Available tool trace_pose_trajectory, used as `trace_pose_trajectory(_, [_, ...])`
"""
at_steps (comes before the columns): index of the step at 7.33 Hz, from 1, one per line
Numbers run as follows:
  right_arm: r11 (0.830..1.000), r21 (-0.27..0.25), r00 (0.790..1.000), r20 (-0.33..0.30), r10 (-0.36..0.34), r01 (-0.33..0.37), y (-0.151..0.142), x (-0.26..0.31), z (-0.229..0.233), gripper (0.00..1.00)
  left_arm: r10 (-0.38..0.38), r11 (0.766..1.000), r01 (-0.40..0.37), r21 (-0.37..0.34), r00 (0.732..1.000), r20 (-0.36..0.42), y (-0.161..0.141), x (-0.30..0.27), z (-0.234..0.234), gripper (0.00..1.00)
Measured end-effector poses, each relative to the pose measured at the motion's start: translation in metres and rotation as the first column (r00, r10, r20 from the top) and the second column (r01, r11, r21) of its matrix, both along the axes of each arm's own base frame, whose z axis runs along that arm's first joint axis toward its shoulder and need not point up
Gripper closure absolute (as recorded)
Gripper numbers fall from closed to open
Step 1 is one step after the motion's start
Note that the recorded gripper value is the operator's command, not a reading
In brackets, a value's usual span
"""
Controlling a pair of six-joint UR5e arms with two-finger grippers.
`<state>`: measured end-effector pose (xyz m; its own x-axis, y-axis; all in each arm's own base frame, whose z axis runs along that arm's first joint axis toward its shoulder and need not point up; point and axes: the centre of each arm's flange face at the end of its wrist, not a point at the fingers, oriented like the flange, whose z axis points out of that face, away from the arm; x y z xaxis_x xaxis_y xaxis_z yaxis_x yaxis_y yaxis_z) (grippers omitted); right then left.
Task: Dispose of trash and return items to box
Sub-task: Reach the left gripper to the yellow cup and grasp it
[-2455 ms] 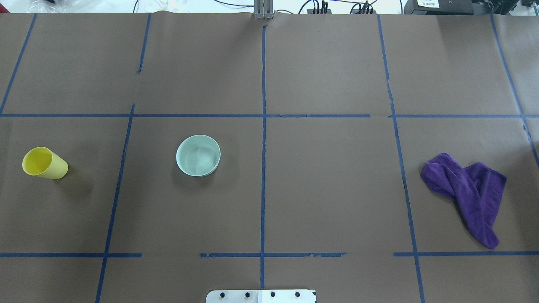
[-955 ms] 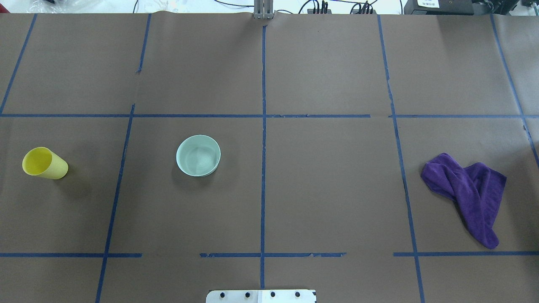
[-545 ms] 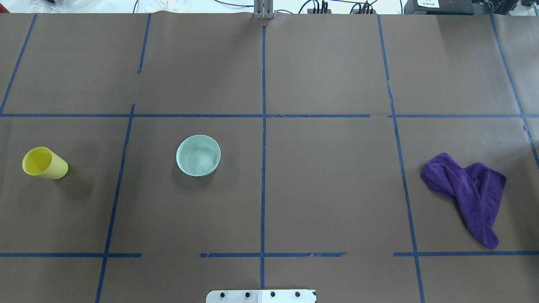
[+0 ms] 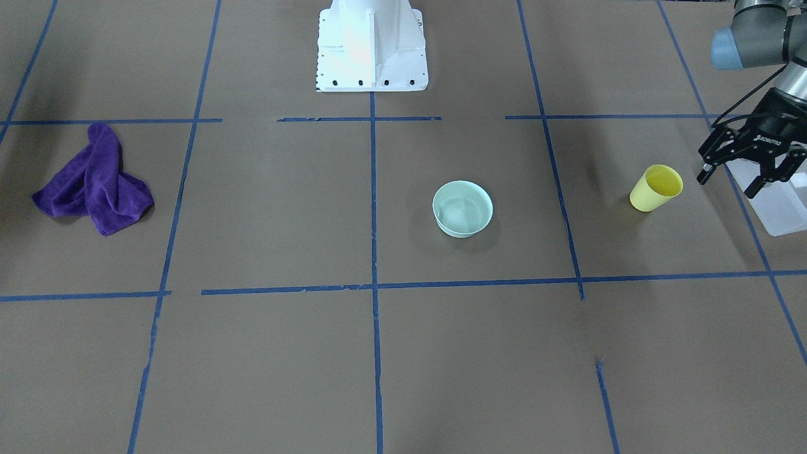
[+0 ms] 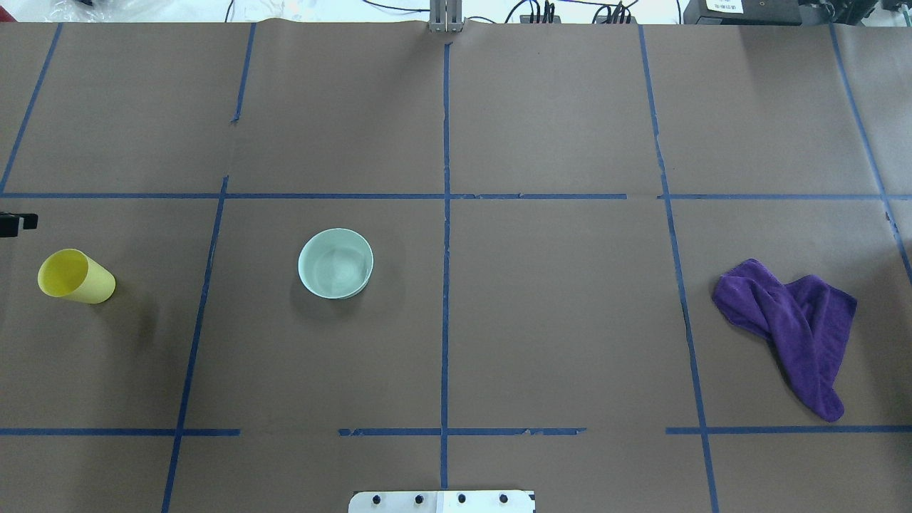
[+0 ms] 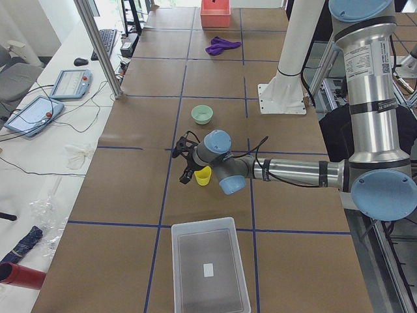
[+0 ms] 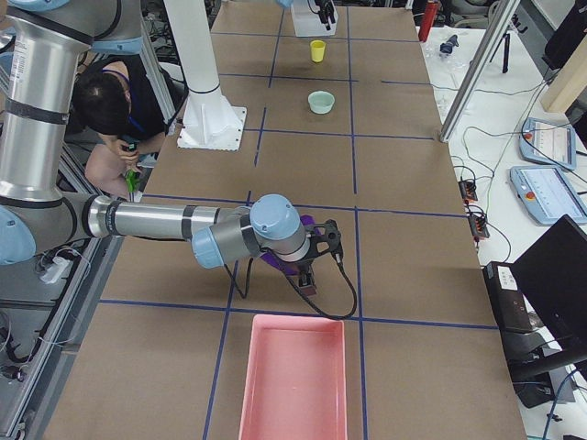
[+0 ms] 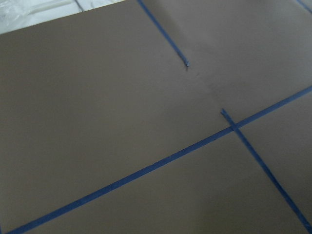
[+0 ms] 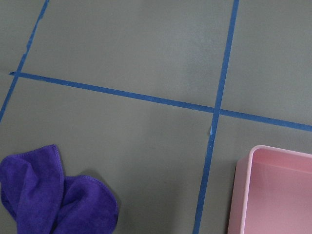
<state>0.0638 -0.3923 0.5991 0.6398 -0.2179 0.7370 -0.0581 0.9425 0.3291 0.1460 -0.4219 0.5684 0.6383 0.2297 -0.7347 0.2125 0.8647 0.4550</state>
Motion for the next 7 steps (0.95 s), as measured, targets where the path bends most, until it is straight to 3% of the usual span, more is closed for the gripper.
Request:
trace_pose_trajectory(2, [0.999,0.053,1.000,-0.002,0.001,-0.001,-0.001,0.000,-0.007,0.00,-0.057,0.995,0.056,-0.085,0.998,-0.005,0.013,0.038,0.011,0.28])
trace_pose_trajectory(4, [0.998,0.065,1.000,-0.002,0.002,-0.001,-0.001,0.000,-0.008,0.00,-0.045,0.995,0.046,-0.088,0.999,0.012,0.022,0.042,0.018,0.29])
trace_pose_trajectory(5, [0.998,0.066,1.000,-0.002,0.001,-0.001,-0.001,0.000,-0.008,0.00,-0.027,0.997,0.028,-0.073,0.999,0.025,0.029,0.038,0.023,0.53])
trace_pose_trajectory(6, [0.998,0.066,1.000,-0.001,0.001,-0.001,-0.001,0.000,-0.008,0.00,-0.015,0.998,0.017,-0.063,0.999,0.031,0.033,0.036,0.027,1.00])
trace_pose_trajectory(7, [0.998,0.067,1.000,-0.001,0.001,-0.001,-0.001,0.000,-0.008,0.00,-0.008,0.998,0.010,-0.059,0.999,0.034,0.036,0.035,0.030,1.00])
